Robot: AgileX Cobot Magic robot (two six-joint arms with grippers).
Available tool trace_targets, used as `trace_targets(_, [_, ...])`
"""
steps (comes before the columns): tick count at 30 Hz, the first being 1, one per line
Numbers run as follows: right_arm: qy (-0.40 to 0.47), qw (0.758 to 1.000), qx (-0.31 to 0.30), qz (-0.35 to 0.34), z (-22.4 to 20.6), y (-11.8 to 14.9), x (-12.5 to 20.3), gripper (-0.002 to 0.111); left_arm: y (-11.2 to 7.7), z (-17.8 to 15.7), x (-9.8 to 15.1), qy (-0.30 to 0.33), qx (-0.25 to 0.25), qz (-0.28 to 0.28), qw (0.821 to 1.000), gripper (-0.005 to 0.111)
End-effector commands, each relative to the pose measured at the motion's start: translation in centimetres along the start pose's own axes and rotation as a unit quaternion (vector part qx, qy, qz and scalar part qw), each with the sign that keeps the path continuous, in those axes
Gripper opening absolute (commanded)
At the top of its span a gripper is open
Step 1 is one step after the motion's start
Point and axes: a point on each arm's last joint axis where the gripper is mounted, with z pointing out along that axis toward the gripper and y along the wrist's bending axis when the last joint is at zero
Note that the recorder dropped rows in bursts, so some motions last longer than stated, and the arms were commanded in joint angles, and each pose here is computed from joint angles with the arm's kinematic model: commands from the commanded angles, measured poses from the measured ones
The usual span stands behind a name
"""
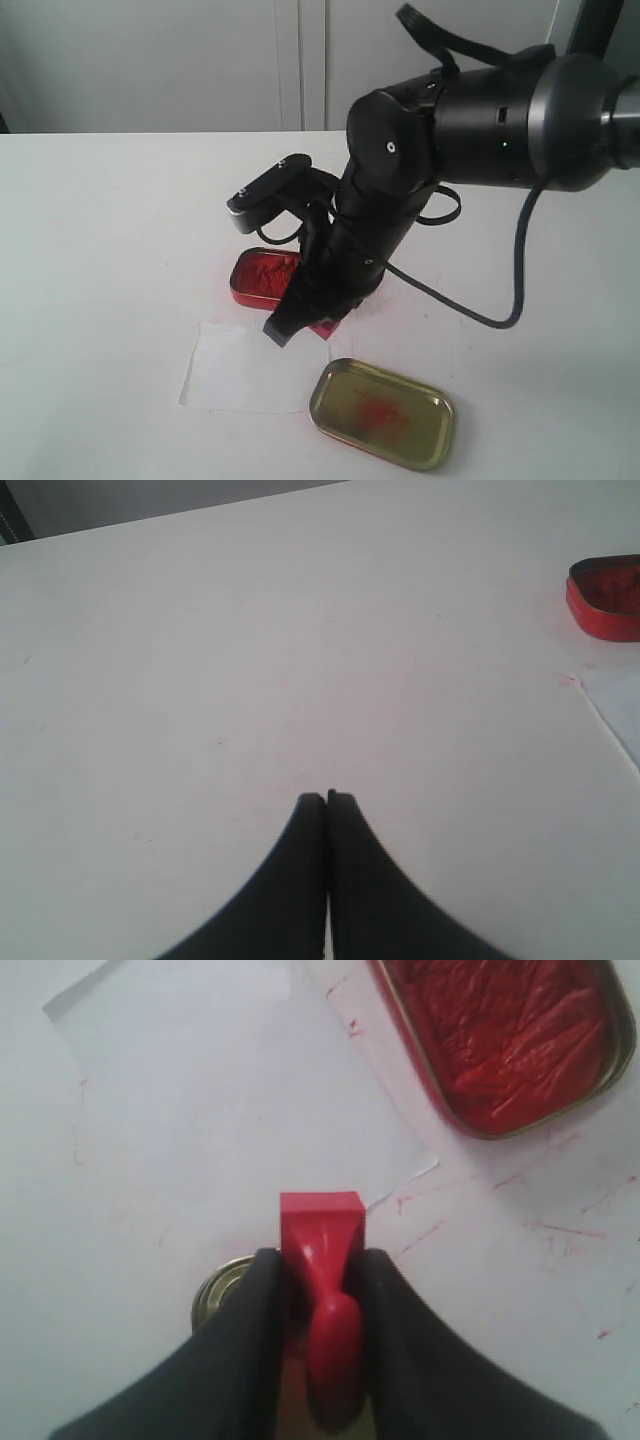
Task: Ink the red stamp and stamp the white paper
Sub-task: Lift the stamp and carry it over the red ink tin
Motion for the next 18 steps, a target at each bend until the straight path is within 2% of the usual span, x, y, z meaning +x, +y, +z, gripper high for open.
trace_targets(1, [-0.010, 1.000, 0.009, 0.003, 0.1, -0.3, -1.2, 0.000, 0.0, 0.0, 0.1, -0.002, -0.001, 0.000, 1.000, 0.000])
trace_targets(7, [-0.004, 1.000, 0.012, 0.014, 1.5, -0.8, -2.7, 0.000, 0.0, 0.0, 0.1, -0.002, -0.001, 0.000, 1.000, 0.000])
trace_targets(18, [0.035, 0.997, 0.053, 0.053, 3.5, -2.8, -5.4, 0.000, 0.0, 0.0, 0.1, -0.002, -0.001, 0.000, 1.000, 0.000])
